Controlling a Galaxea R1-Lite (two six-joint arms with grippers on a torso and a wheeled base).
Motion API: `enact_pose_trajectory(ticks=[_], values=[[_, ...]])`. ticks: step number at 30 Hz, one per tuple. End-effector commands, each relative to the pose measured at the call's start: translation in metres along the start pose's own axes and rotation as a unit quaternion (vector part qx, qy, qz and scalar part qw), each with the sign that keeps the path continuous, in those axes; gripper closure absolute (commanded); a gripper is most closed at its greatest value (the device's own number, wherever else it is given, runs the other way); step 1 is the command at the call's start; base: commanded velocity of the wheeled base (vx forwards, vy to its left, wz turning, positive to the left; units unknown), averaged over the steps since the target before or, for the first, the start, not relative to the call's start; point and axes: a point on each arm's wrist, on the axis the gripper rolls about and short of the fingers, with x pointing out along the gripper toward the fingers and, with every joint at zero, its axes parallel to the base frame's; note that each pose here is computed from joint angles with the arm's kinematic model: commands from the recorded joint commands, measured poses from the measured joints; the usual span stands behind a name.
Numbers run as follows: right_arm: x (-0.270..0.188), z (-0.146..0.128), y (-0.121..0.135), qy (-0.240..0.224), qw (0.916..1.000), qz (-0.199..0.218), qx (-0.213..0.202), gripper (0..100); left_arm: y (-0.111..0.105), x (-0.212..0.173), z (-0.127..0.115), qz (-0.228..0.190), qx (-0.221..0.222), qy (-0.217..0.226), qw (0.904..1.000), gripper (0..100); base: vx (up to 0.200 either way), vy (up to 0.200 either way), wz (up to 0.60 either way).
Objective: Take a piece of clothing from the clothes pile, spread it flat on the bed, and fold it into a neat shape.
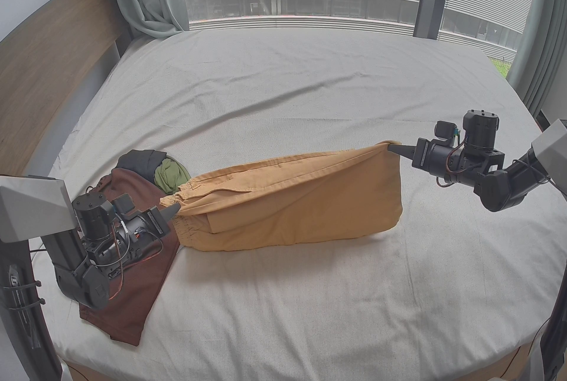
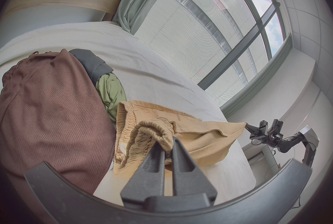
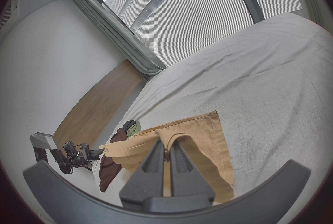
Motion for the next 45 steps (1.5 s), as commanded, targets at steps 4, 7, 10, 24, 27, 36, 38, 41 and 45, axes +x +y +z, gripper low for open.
enact_pose_trajectory(ticks=[4,7,10,24,27,36,38,41,45], values=[[0.020,0.000,-0.012,0.002,1.0000,-0.001,0.004,100,0.009,0.016,-0.004,-0.001,0.001,-0.003,1.0000,100,0.000,0.000,0.00],[0.029,0.002,-0.018,-0.003,1.0000,0.000,0.003,100,0.011,0.023,-0.002,-0.005,0.004,-0.010,0.9999,100,0.000,0.000,0.00],[0.035,0.001,-0.022,-0.004,0.9999,0.001,0.011,100,0.012,0.028,0.001,-0.010,0.005,-0.018,0.9998,100,0.000,0.000,0.00],[0.060,-0.006,-0.038,-0.008,0.9996,0.005,0.025,100,0.027,0.054,-0.001,-0.008,0.009,-0.038,0.9992,100,0.000,0.000,0.00],[0.066,-0.008,-0.042,-0.008,0.9997,0.006,0.024,100,0.030,0.060,0.000,-0.006,0.011,-0.045,0.9989,100,0.000,0.000,0.00],[0.083,-0.015,-0.051,-0.002,0.9996,0.008,0.027,100,0.040,0.069,-0.002,-0.002,0.009,-0.053,0.9986,100,0.000,0.000,0.00],[0.084,-0.015,-0.051,-0.004,0.9996,0.009,0.025,100,0.042,0.072,-0.003,-0.003,0.010,-0.053,0.9985,100,0.000,0.000,0.00],[0.086,-0.014,-0.050,-0.005,0.9996,0.012,0.023,100,0.044,0.076,-0.004,-0.005,0.011,-0.054,0.9984,100,0.000,0.000,0.00],[0.088,-0.017,-0.053,-0.006,0.9997,0.010,0.024,100,0.045,0.078,-0.005,-0.006,0.011,-0.054,0.9985,100,0.000,0.000,0.00]])
